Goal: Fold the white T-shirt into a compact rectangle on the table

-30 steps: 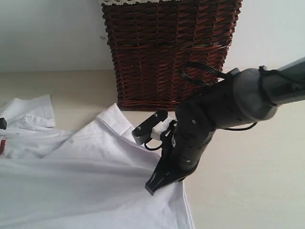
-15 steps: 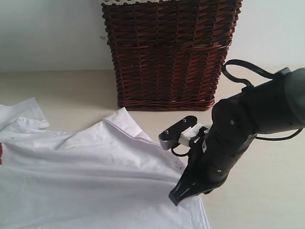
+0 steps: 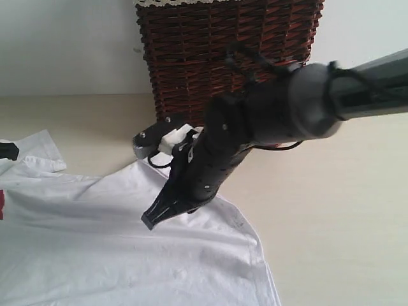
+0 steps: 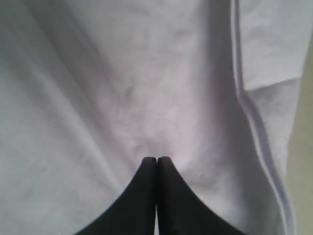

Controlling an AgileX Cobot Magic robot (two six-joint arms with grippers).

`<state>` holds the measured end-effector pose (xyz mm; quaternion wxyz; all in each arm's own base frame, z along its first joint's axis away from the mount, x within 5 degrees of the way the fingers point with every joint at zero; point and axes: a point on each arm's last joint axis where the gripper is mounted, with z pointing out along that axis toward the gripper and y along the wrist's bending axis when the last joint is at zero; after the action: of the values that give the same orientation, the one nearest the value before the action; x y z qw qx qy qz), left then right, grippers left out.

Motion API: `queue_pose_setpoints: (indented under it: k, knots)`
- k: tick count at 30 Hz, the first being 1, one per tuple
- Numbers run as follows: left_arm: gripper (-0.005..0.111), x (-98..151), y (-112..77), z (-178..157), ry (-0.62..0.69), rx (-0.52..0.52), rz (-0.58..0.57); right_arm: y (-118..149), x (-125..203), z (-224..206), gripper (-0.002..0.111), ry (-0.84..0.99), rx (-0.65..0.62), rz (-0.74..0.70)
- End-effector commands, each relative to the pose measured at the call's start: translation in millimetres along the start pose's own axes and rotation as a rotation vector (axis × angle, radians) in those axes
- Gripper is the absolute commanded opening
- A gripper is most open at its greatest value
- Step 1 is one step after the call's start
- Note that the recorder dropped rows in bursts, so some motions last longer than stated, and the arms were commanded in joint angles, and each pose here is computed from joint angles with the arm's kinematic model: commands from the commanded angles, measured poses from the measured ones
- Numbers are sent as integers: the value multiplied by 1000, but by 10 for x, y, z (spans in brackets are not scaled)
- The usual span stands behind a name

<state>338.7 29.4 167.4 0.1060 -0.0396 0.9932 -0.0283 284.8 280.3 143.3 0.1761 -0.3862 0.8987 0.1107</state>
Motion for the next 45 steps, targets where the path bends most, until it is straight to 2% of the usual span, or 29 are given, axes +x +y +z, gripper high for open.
queue_pose_setpoints:
  k: [1, 3, 4, 5, 6, 7, 13, 15, 16, 17, 20, 33, 41, 45]
  knots:
    - [0, -15, -23, -22, -28, 4, 6, -226, -216, 191, 0, -81, 202, 6]
    - [0, -42, -21, -23, -58, 1, 6, -236, -262, 171, 14, -121, 284, -27]
    - [0, -78, -18, -29, -94, -3, 6, -202, -263, 174, 29, -118, 283, -48]
    - [0, -87, -17, -30, -104, -4, 6, -190, -255, 193, 37, -112, 279, -54]
    - [0, -99, -16, -31, -117, -5, 6, -183, -254, 222, 44, -117, 270, -48]
    - [0, -101, -16, -31, -119, -5, 6, -181, -251, 246, 44, -119, 266, -51]
    - [0, -107, -16, -32, -125, -5, 6, -148, -211, 402, 44, -100, 265, -139]
    - [0, -106, -17, -32, -125, -4, 4, -165, -169, 480, 40, -74, 277, -153]
    - [0, -106, -17, -32, -125, -4, 4, -177, -157, 495, 36, -63, 289, -161]
    - [0, -106, -17, -32, -125, -4, 4, -204, -145, 506, 22, -49, 319, -184]
    - [0, -106, -17, -32, -125, -4, 4, -259, -135, 470, -1, -23, 383, -206]
    - [0, -88, -18, -30, -105, -3, 6, -372, -157, -78, 0, 58, 556, -134]
    - [0, -85, -21, -29, -102, 1, 3, -294, -41, -558, 0, -83, 510, -63]
    - [0, -66, -34, -28, -80, 16, -12, -321, 156, -657, 0, -25, 542, -10]
